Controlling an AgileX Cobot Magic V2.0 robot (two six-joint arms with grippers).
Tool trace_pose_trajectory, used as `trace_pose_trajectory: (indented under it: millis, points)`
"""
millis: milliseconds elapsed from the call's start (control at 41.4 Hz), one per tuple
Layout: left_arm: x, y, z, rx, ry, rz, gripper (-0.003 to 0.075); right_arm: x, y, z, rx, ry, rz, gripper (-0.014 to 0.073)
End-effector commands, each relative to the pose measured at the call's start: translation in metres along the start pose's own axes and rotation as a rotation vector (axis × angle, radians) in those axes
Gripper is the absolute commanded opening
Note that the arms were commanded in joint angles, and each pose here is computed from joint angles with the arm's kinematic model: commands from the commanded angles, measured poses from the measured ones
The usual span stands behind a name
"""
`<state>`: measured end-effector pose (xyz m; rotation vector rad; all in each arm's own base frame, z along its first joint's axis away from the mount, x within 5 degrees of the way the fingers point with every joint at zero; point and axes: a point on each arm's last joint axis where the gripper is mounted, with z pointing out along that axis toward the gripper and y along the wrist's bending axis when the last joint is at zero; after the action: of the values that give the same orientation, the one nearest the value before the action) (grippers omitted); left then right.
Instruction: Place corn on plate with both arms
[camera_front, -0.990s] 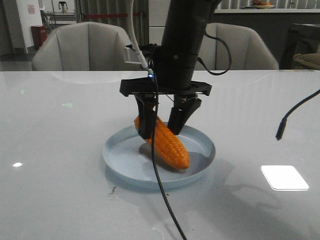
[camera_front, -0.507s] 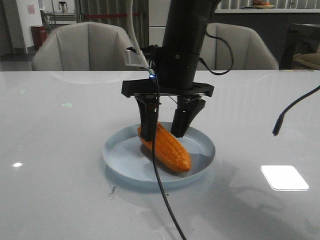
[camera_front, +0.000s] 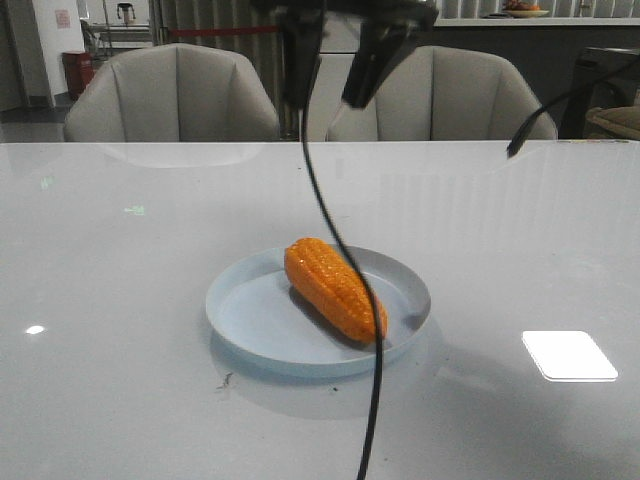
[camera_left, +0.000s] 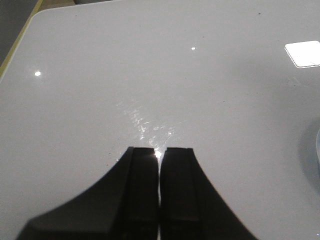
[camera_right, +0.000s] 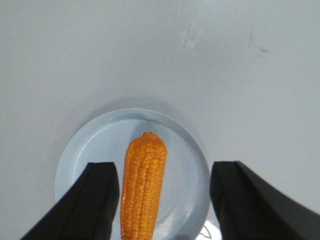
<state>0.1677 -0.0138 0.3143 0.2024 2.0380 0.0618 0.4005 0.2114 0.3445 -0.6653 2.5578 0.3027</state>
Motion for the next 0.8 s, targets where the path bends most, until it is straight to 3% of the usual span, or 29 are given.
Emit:
trace_pose_trajectory:
  millis: [0, 217, 434, 603, 772]
  points:
    - [-0.016, 0.001, -0.005, -0.003, -0.111, -0.012, 0.0126, 0.004, -0.012, -0.088, 0.038, -0.111, 0.011, 0.0509]
    - [-0.016, 0.001, -0.005, -0.003, -0.111, -0.012, 0.0126, 0.032, -0.051, -0.181, 0.142, -0.270, 0.114, 0.0508]
    - [-0.016, 0.001, -0.005, -0.003, -0.111, -0.012, 0.0126, 0.082, -0.078, -0.253, 0.284, -0.403, 0.206, 0.0508]
    - [-0.016, 0.001, -0.005, -0.003, -0.111, -0.012, 0.0126, 0.128, -0.083, -0.264, 0.372, -0.452, 0.248, 0.0508]
    - [-0.016, 0.001, -0.005, -0.003, -0.111, -0.012, 0.0126, 0.183, -0.075, -0.243, 0.431, -0.495, 0.263, 0.0508]
